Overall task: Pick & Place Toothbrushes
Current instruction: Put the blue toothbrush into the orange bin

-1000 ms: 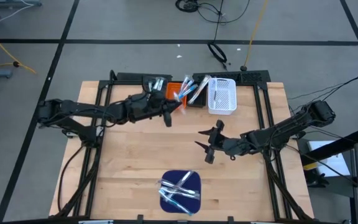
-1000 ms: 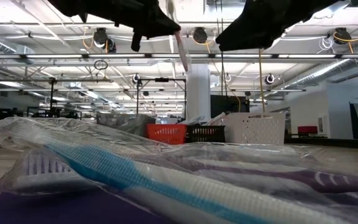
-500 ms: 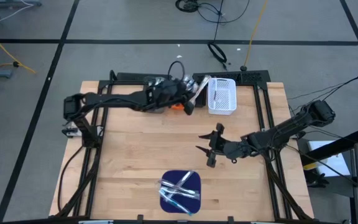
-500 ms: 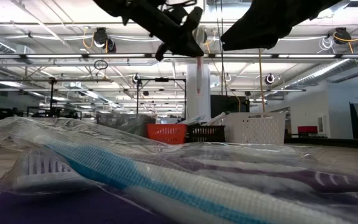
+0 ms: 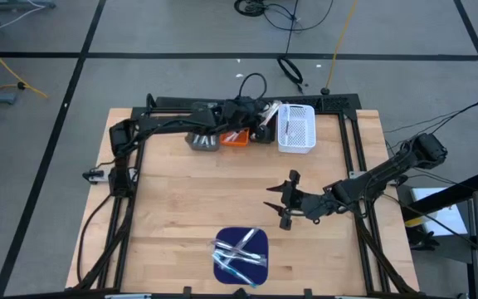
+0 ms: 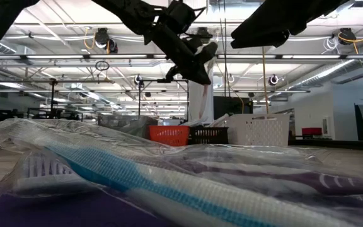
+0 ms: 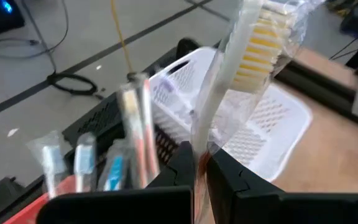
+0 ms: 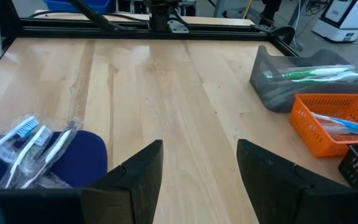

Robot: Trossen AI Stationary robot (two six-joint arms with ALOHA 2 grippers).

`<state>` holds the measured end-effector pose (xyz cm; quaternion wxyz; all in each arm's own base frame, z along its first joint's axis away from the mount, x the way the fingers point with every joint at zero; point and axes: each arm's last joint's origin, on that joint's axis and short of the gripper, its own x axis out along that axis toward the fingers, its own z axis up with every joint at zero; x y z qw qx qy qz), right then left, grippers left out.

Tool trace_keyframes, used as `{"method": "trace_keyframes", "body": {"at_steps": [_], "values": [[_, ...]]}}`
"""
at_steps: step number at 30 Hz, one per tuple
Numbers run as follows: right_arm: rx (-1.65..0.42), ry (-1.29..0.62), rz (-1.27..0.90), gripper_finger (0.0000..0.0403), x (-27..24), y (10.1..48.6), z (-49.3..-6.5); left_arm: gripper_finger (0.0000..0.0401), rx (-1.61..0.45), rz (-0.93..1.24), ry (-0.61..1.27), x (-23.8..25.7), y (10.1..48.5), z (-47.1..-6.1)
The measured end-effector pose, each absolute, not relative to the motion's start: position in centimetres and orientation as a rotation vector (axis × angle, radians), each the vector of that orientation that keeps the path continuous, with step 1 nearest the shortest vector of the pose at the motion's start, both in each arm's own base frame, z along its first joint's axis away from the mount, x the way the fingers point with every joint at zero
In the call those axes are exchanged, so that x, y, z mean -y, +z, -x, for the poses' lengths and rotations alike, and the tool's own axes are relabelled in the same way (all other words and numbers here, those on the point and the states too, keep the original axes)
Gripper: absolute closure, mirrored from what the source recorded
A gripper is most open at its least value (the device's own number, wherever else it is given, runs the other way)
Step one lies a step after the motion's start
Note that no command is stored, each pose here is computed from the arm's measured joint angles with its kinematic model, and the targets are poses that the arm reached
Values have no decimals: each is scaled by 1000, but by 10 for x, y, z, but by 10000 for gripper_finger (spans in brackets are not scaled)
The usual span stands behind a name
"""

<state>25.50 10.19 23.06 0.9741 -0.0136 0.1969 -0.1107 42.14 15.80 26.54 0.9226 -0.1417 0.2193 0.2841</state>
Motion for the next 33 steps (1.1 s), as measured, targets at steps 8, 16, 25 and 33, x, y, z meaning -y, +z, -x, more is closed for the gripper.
{"method": "trace_keyframes", "body": {"at_steps": [8,16,25,33], "values": [[-392,-229,1,206,-100,220,-251,394,-477,315,635,-177,258,-415],[-317,-220,-32,206,-97,204,-244,394,-480,314,635,-178,256,-416],[-303,-214,-20,206,-96,204,-244,394,-503,353,646,-182,229,-425],[-307,-214,-17,206,-96,203,-244,387,-529,384,651,-183,215,-429]]}}
